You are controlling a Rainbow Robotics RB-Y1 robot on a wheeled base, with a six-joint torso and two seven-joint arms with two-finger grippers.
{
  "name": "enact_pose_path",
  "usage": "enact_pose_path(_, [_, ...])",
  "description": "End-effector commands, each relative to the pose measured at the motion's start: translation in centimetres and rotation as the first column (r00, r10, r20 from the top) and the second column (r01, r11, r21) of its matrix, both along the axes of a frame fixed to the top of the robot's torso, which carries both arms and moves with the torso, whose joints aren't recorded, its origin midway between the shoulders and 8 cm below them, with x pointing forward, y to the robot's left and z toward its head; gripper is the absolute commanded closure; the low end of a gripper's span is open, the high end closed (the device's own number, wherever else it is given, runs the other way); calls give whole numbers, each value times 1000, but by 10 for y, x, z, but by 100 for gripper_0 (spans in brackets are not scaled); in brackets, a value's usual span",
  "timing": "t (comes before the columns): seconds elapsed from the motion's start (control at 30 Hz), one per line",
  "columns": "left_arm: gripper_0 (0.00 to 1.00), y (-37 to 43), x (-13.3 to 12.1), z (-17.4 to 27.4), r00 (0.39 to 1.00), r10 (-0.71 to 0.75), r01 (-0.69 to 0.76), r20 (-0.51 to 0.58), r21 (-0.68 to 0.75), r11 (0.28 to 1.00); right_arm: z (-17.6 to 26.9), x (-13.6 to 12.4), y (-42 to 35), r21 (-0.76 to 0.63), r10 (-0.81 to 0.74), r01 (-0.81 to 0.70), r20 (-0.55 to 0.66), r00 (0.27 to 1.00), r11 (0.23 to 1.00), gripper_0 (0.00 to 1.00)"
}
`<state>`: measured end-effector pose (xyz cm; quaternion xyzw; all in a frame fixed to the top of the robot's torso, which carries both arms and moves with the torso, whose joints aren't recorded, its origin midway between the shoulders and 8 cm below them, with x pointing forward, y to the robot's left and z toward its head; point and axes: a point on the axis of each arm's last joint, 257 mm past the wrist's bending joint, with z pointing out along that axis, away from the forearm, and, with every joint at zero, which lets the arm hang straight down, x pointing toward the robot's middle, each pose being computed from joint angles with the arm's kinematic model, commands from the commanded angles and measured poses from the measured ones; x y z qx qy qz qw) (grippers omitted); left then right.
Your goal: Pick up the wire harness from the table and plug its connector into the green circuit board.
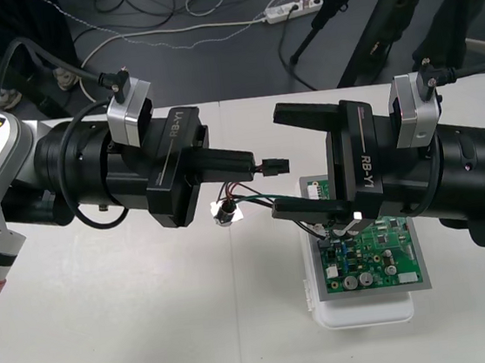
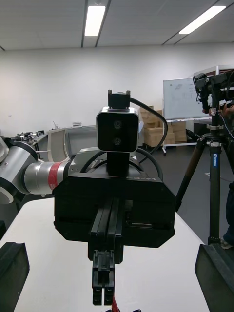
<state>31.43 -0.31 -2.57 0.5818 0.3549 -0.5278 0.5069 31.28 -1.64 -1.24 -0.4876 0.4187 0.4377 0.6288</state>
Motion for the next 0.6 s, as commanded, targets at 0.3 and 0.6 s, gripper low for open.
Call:
enact_pose_path(0.3, [100,24,-5,-8,1000,28,-28,14,-5,1000,11,-3,-30,-58,65,-59,107,992,997,0])
enact_pose_path(0.6, [100,46,-8,-16,999,40,-40,-3,-4,999,9,5,-61,-100,70,-59,112,991,993,0])
